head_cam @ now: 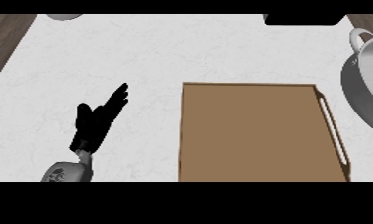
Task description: Pick the cupcake from the tray and place it in the pot
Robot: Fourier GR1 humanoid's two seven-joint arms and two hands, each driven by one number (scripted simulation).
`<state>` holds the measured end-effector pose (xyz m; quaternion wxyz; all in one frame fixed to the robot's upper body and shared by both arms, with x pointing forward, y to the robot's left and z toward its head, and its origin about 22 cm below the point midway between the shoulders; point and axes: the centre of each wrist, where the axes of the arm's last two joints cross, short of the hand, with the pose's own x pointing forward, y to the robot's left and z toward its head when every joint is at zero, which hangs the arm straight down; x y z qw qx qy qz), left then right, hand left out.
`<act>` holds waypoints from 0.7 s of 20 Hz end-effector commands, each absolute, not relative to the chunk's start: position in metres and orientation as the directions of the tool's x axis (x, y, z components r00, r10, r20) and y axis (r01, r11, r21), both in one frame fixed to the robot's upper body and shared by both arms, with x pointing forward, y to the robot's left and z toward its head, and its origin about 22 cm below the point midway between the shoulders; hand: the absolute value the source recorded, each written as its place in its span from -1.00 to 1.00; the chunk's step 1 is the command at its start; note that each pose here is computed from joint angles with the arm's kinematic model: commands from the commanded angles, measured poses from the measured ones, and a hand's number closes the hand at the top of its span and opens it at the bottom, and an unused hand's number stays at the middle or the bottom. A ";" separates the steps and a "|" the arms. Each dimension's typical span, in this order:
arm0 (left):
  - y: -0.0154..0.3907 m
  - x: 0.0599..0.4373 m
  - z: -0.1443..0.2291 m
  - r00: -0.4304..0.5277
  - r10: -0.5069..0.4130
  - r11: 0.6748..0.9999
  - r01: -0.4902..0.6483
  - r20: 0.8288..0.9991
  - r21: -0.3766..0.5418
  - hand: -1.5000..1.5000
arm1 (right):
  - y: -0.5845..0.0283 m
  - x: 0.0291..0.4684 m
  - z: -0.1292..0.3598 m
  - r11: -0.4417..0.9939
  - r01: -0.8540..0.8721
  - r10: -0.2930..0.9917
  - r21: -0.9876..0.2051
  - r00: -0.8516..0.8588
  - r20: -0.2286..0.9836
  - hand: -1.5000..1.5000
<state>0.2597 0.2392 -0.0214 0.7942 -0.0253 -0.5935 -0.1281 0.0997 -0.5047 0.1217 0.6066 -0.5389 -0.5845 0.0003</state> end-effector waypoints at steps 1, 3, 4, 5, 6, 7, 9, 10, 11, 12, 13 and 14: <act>0.230 0.251 -0.034 0.252 -0.177 0.966 0.232 0.951 0.118 0.00 | -0.496 0.138 0.149 0.393 0.591 0.652 -0.704 0.361 0.667 1.00; 0.225 0.267 -0.013 0.244 -0.174 0.958 0.265 0.954 0.107 0.00 | -0.497 0.160 0.175 0.383 0.560 0.660 -0.735 0.391 0.642 1.00; 0.252 0.261 -0.013 0.262 -0.169 0.964 0.245 0.950 0.104 0.00 | -0.489 0.164 0.187 0.387 0.522 0.664 -0.760 0.414 0.622 1.00; 0.241 0.262 -0.021 0.239 -0.170 0.959 0.262 0.956 0.105 0.00 | -0.485 0.187 0.169 0.373 0.517 0.671 -0.770 0.423 0.609 1.00; 0.250 0.261 -0.019 0.247 -0.178 0.961 0.252 0.952 0.115 0.00 | -0.497 0.189 0.181 0.376 0.496 0.664 -0.783 0.445 0.601 1.00; 0.247 0.258 -0.018 0.245 -0.186 0.960 0.250 0.952 0.123 0.00 | -0.474 0.203 0.179 0.369 0.482 0.665 -0.794 0.459 0.588 1.00; 0.245 0.249 -0.025 0.250 -0.191 0.960 0.250 0.949 0.128 0.00 | -0.480 0.212 0.181 0.339 0.424 0.682 -0.840 0.504 0.530 1.00; 0.231 0.265 -0.025 0.252 -0.172 0.961 0.258 0.952 0.105 0.00 | -0.501 0.218 0.181 0.361 0.403 0.679 -0.841 0.504 0.534 1.00; 0.238 0.260 -0.029 0.254 -0.190 0.959 0.255 0.948 0.123 0.00 | -0.493 0.235 0.188 0.347 0.410 0.687 -0.844 0.502 0.526 1.00; 0.231 0.263 -0.020 0.237 -0.180 0.955 0.275 0.955 0.112 0.00 | -0.486 0.246 0.163 0.349 0.374 0.708 -0.860 0.496 0.503 1.00; 0.250 0.271 -0.017 0.248 -0.190 0.954 0.274 0.950 0.119 0.00 | -0.475 0.261 0.164 0.348 0.381 0.704 -0.857 0.497 0.507 1.00; 0.234 0.262 -0.025 0.247 -0.167 0.959 0.266 0.955 0.099 0.00 | -0.486 0.263 0.177 0.333 0.334 0.709 -0.882 0.528 0.467 1.00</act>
